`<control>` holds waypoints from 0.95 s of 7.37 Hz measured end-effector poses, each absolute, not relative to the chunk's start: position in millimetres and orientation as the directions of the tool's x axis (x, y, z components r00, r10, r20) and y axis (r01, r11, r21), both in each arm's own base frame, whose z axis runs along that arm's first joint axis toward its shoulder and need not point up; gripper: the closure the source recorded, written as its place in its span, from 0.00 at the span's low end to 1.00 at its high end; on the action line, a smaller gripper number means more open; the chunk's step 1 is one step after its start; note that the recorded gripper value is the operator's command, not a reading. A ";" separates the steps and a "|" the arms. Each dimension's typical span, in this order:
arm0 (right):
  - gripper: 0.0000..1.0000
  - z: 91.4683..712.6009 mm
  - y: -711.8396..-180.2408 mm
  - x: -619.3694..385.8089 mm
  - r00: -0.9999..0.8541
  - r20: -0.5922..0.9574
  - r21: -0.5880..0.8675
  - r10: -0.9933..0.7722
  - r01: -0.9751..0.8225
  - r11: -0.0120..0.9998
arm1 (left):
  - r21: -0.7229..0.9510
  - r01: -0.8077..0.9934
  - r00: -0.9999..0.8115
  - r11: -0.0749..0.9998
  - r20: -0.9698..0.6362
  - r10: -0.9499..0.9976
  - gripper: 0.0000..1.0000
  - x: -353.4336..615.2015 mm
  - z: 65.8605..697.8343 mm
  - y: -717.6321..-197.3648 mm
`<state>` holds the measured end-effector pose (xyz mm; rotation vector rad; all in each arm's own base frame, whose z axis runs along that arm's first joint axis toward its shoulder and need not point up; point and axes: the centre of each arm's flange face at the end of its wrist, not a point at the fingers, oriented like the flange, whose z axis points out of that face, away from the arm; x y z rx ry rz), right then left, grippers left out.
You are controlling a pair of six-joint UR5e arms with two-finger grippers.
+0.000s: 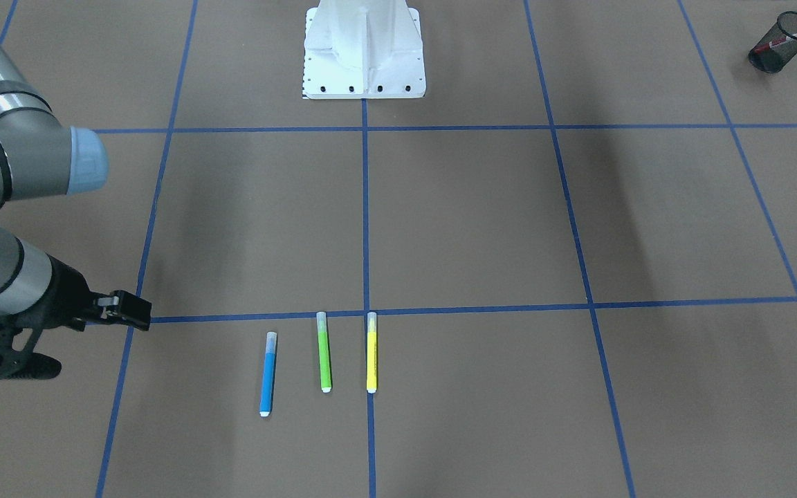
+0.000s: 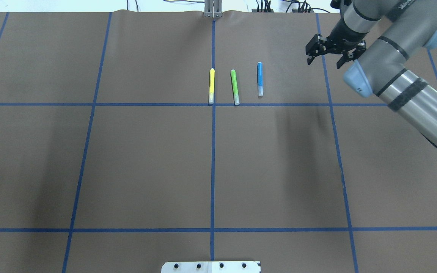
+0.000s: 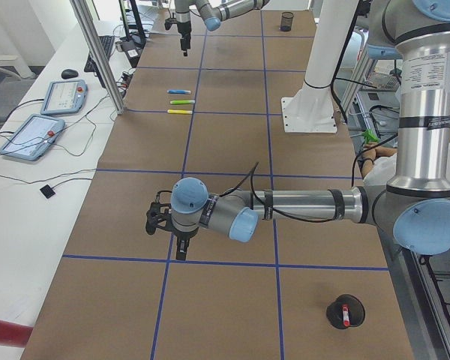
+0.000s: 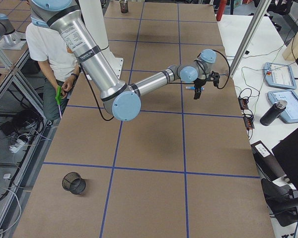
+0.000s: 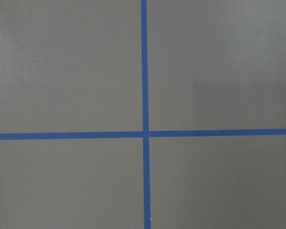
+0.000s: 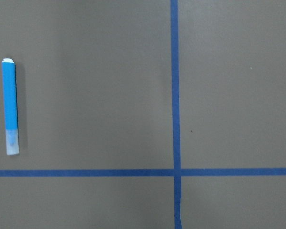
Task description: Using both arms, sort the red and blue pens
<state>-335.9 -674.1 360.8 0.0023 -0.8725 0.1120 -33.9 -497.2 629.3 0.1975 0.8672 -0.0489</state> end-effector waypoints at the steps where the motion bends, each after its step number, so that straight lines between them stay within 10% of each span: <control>1: 0.01 349.2 -685.0 -369.0 0.643 0.758 -0.039 0.115 -0.132 0.991 | 0.154 0.118 0.646 0.981 -0.762 0.042 0.04 -31.3 626.2 -499.6; 7: 0.15 324.8 -704.1 -488.1 0.654 0.741 -0.019 0.156 -0.212 0.977 | 0.152 0.088 0.636 0.984 -0.769 0.062 0.02 -1.4 609.1 -506.2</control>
